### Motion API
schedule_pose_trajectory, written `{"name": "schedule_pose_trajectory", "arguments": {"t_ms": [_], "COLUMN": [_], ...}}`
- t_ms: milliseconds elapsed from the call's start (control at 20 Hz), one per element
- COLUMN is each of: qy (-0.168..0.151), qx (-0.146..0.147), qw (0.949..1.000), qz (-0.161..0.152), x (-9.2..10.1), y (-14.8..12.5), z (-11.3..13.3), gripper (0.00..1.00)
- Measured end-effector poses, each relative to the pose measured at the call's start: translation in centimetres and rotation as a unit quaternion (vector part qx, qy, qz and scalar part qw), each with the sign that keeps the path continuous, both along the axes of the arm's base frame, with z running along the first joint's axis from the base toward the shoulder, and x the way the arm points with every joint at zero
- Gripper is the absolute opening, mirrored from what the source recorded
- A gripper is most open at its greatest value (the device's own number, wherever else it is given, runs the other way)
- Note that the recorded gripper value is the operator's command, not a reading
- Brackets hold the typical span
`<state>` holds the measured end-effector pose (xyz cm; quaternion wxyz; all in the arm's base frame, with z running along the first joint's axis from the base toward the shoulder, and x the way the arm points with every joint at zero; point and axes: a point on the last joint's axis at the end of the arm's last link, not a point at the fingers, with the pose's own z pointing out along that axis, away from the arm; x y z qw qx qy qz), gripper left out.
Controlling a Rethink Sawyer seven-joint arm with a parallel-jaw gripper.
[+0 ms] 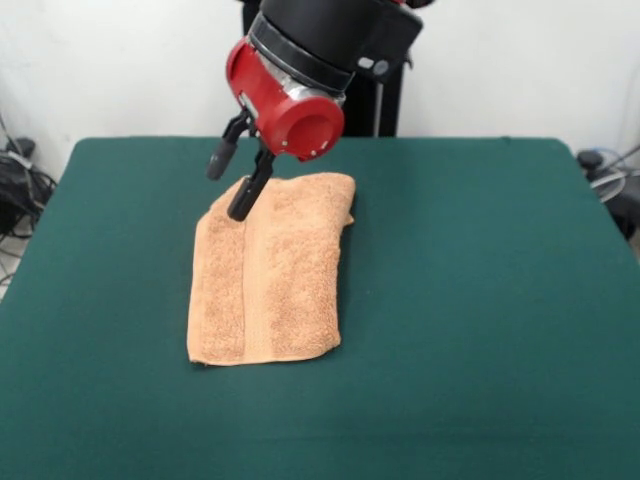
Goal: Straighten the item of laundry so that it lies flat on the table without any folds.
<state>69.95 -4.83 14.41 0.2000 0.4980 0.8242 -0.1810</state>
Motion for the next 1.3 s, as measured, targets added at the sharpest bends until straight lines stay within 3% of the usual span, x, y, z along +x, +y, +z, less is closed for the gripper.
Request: {"name": "schedule_pose_trajectory", "arguments": {"t_ms": [200, 250, 450, 1000, 1300], "qy": [0.018, 0.039, 0.073, 0.073, 0.075], "qx": [0.002, 0.010, 0.029, 0.029, 0.020], "qw": [0.9998, 0.9991, 0.9967, 0.9968, 0.9970], "qz": [-0.001, -0.007, -0.020, -0.014, -0.010], "x": [0.0, 0.0, 0.2, 1.0, 0.9], "y": [0.0, 0.2, 1.0, 1.4, 0.9], "z": [0.4, 0.8, 1.4, 1.7, -0.2], "gripper": [1.00, 1.00, 1.00, 1.00, 1.00]}}
